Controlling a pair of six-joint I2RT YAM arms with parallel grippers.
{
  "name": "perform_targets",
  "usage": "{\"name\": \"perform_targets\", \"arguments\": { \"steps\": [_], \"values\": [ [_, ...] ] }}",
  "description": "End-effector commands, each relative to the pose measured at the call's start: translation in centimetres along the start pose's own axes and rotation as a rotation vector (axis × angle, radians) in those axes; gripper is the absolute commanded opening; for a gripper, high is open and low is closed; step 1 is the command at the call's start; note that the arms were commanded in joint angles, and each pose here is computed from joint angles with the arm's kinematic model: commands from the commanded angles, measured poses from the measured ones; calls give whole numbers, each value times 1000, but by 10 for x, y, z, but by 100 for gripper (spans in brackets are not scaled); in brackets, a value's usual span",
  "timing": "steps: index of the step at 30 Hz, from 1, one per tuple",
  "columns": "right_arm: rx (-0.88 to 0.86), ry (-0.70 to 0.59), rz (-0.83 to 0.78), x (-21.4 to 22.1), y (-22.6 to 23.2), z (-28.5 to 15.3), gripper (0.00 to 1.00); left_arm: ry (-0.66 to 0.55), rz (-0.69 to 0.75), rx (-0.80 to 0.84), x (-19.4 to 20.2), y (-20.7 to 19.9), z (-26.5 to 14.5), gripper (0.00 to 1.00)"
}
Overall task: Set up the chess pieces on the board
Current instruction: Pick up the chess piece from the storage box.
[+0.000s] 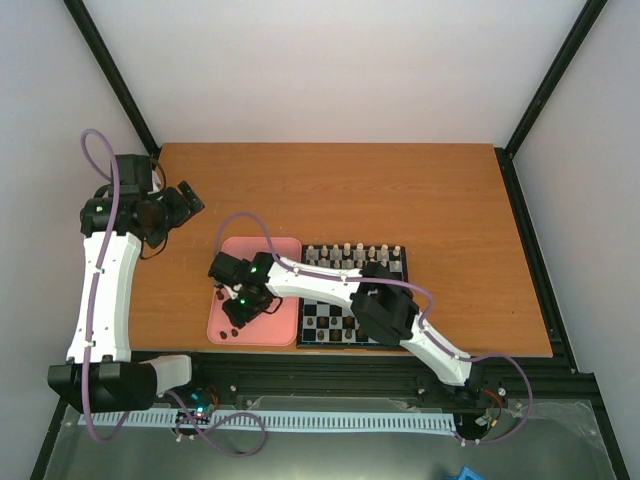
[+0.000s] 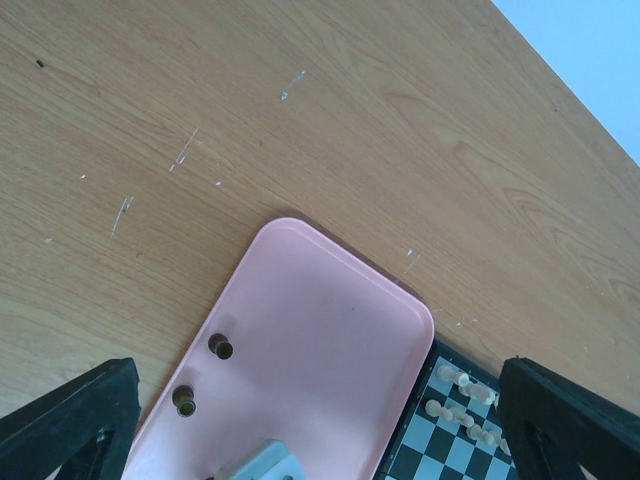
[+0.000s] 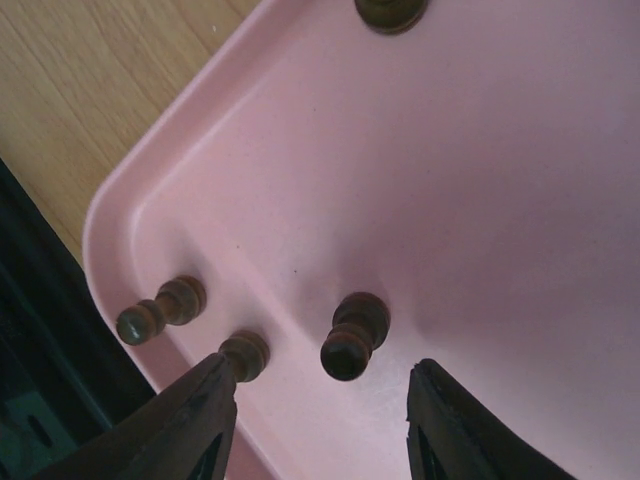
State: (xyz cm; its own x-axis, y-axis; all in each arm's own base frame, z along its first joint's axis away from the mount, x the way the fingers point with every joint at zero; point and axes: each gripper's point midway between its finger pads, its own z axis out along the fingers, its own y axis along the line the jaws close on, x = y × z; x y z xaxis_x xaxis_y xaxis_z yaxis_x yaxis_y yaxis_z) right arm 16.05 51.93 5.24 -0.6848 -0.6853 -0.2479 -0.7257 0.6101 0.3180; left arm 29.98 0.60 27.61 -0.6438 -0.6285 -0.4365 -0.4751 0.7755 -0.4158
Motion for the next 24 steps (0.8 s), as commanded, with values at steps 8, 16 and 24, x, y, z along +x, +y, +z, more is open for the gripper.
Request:
{"name": "perform_targets", "arguments": {
  "steps": [8, 16, 24],
  "values": [
    [22, 25, -5, -3, -1, 8, 41, -27, 6, 23, -6, -5, -9, 100],
    [26, 42, -5, -3, -2, 14, 34, -27, 6, 19, -6, -4, -8, 100],
    [37, 42, 1, -4, -5, 14, 15, -27, 7, 22, -7, -5, -8, 100]
  ]
}}
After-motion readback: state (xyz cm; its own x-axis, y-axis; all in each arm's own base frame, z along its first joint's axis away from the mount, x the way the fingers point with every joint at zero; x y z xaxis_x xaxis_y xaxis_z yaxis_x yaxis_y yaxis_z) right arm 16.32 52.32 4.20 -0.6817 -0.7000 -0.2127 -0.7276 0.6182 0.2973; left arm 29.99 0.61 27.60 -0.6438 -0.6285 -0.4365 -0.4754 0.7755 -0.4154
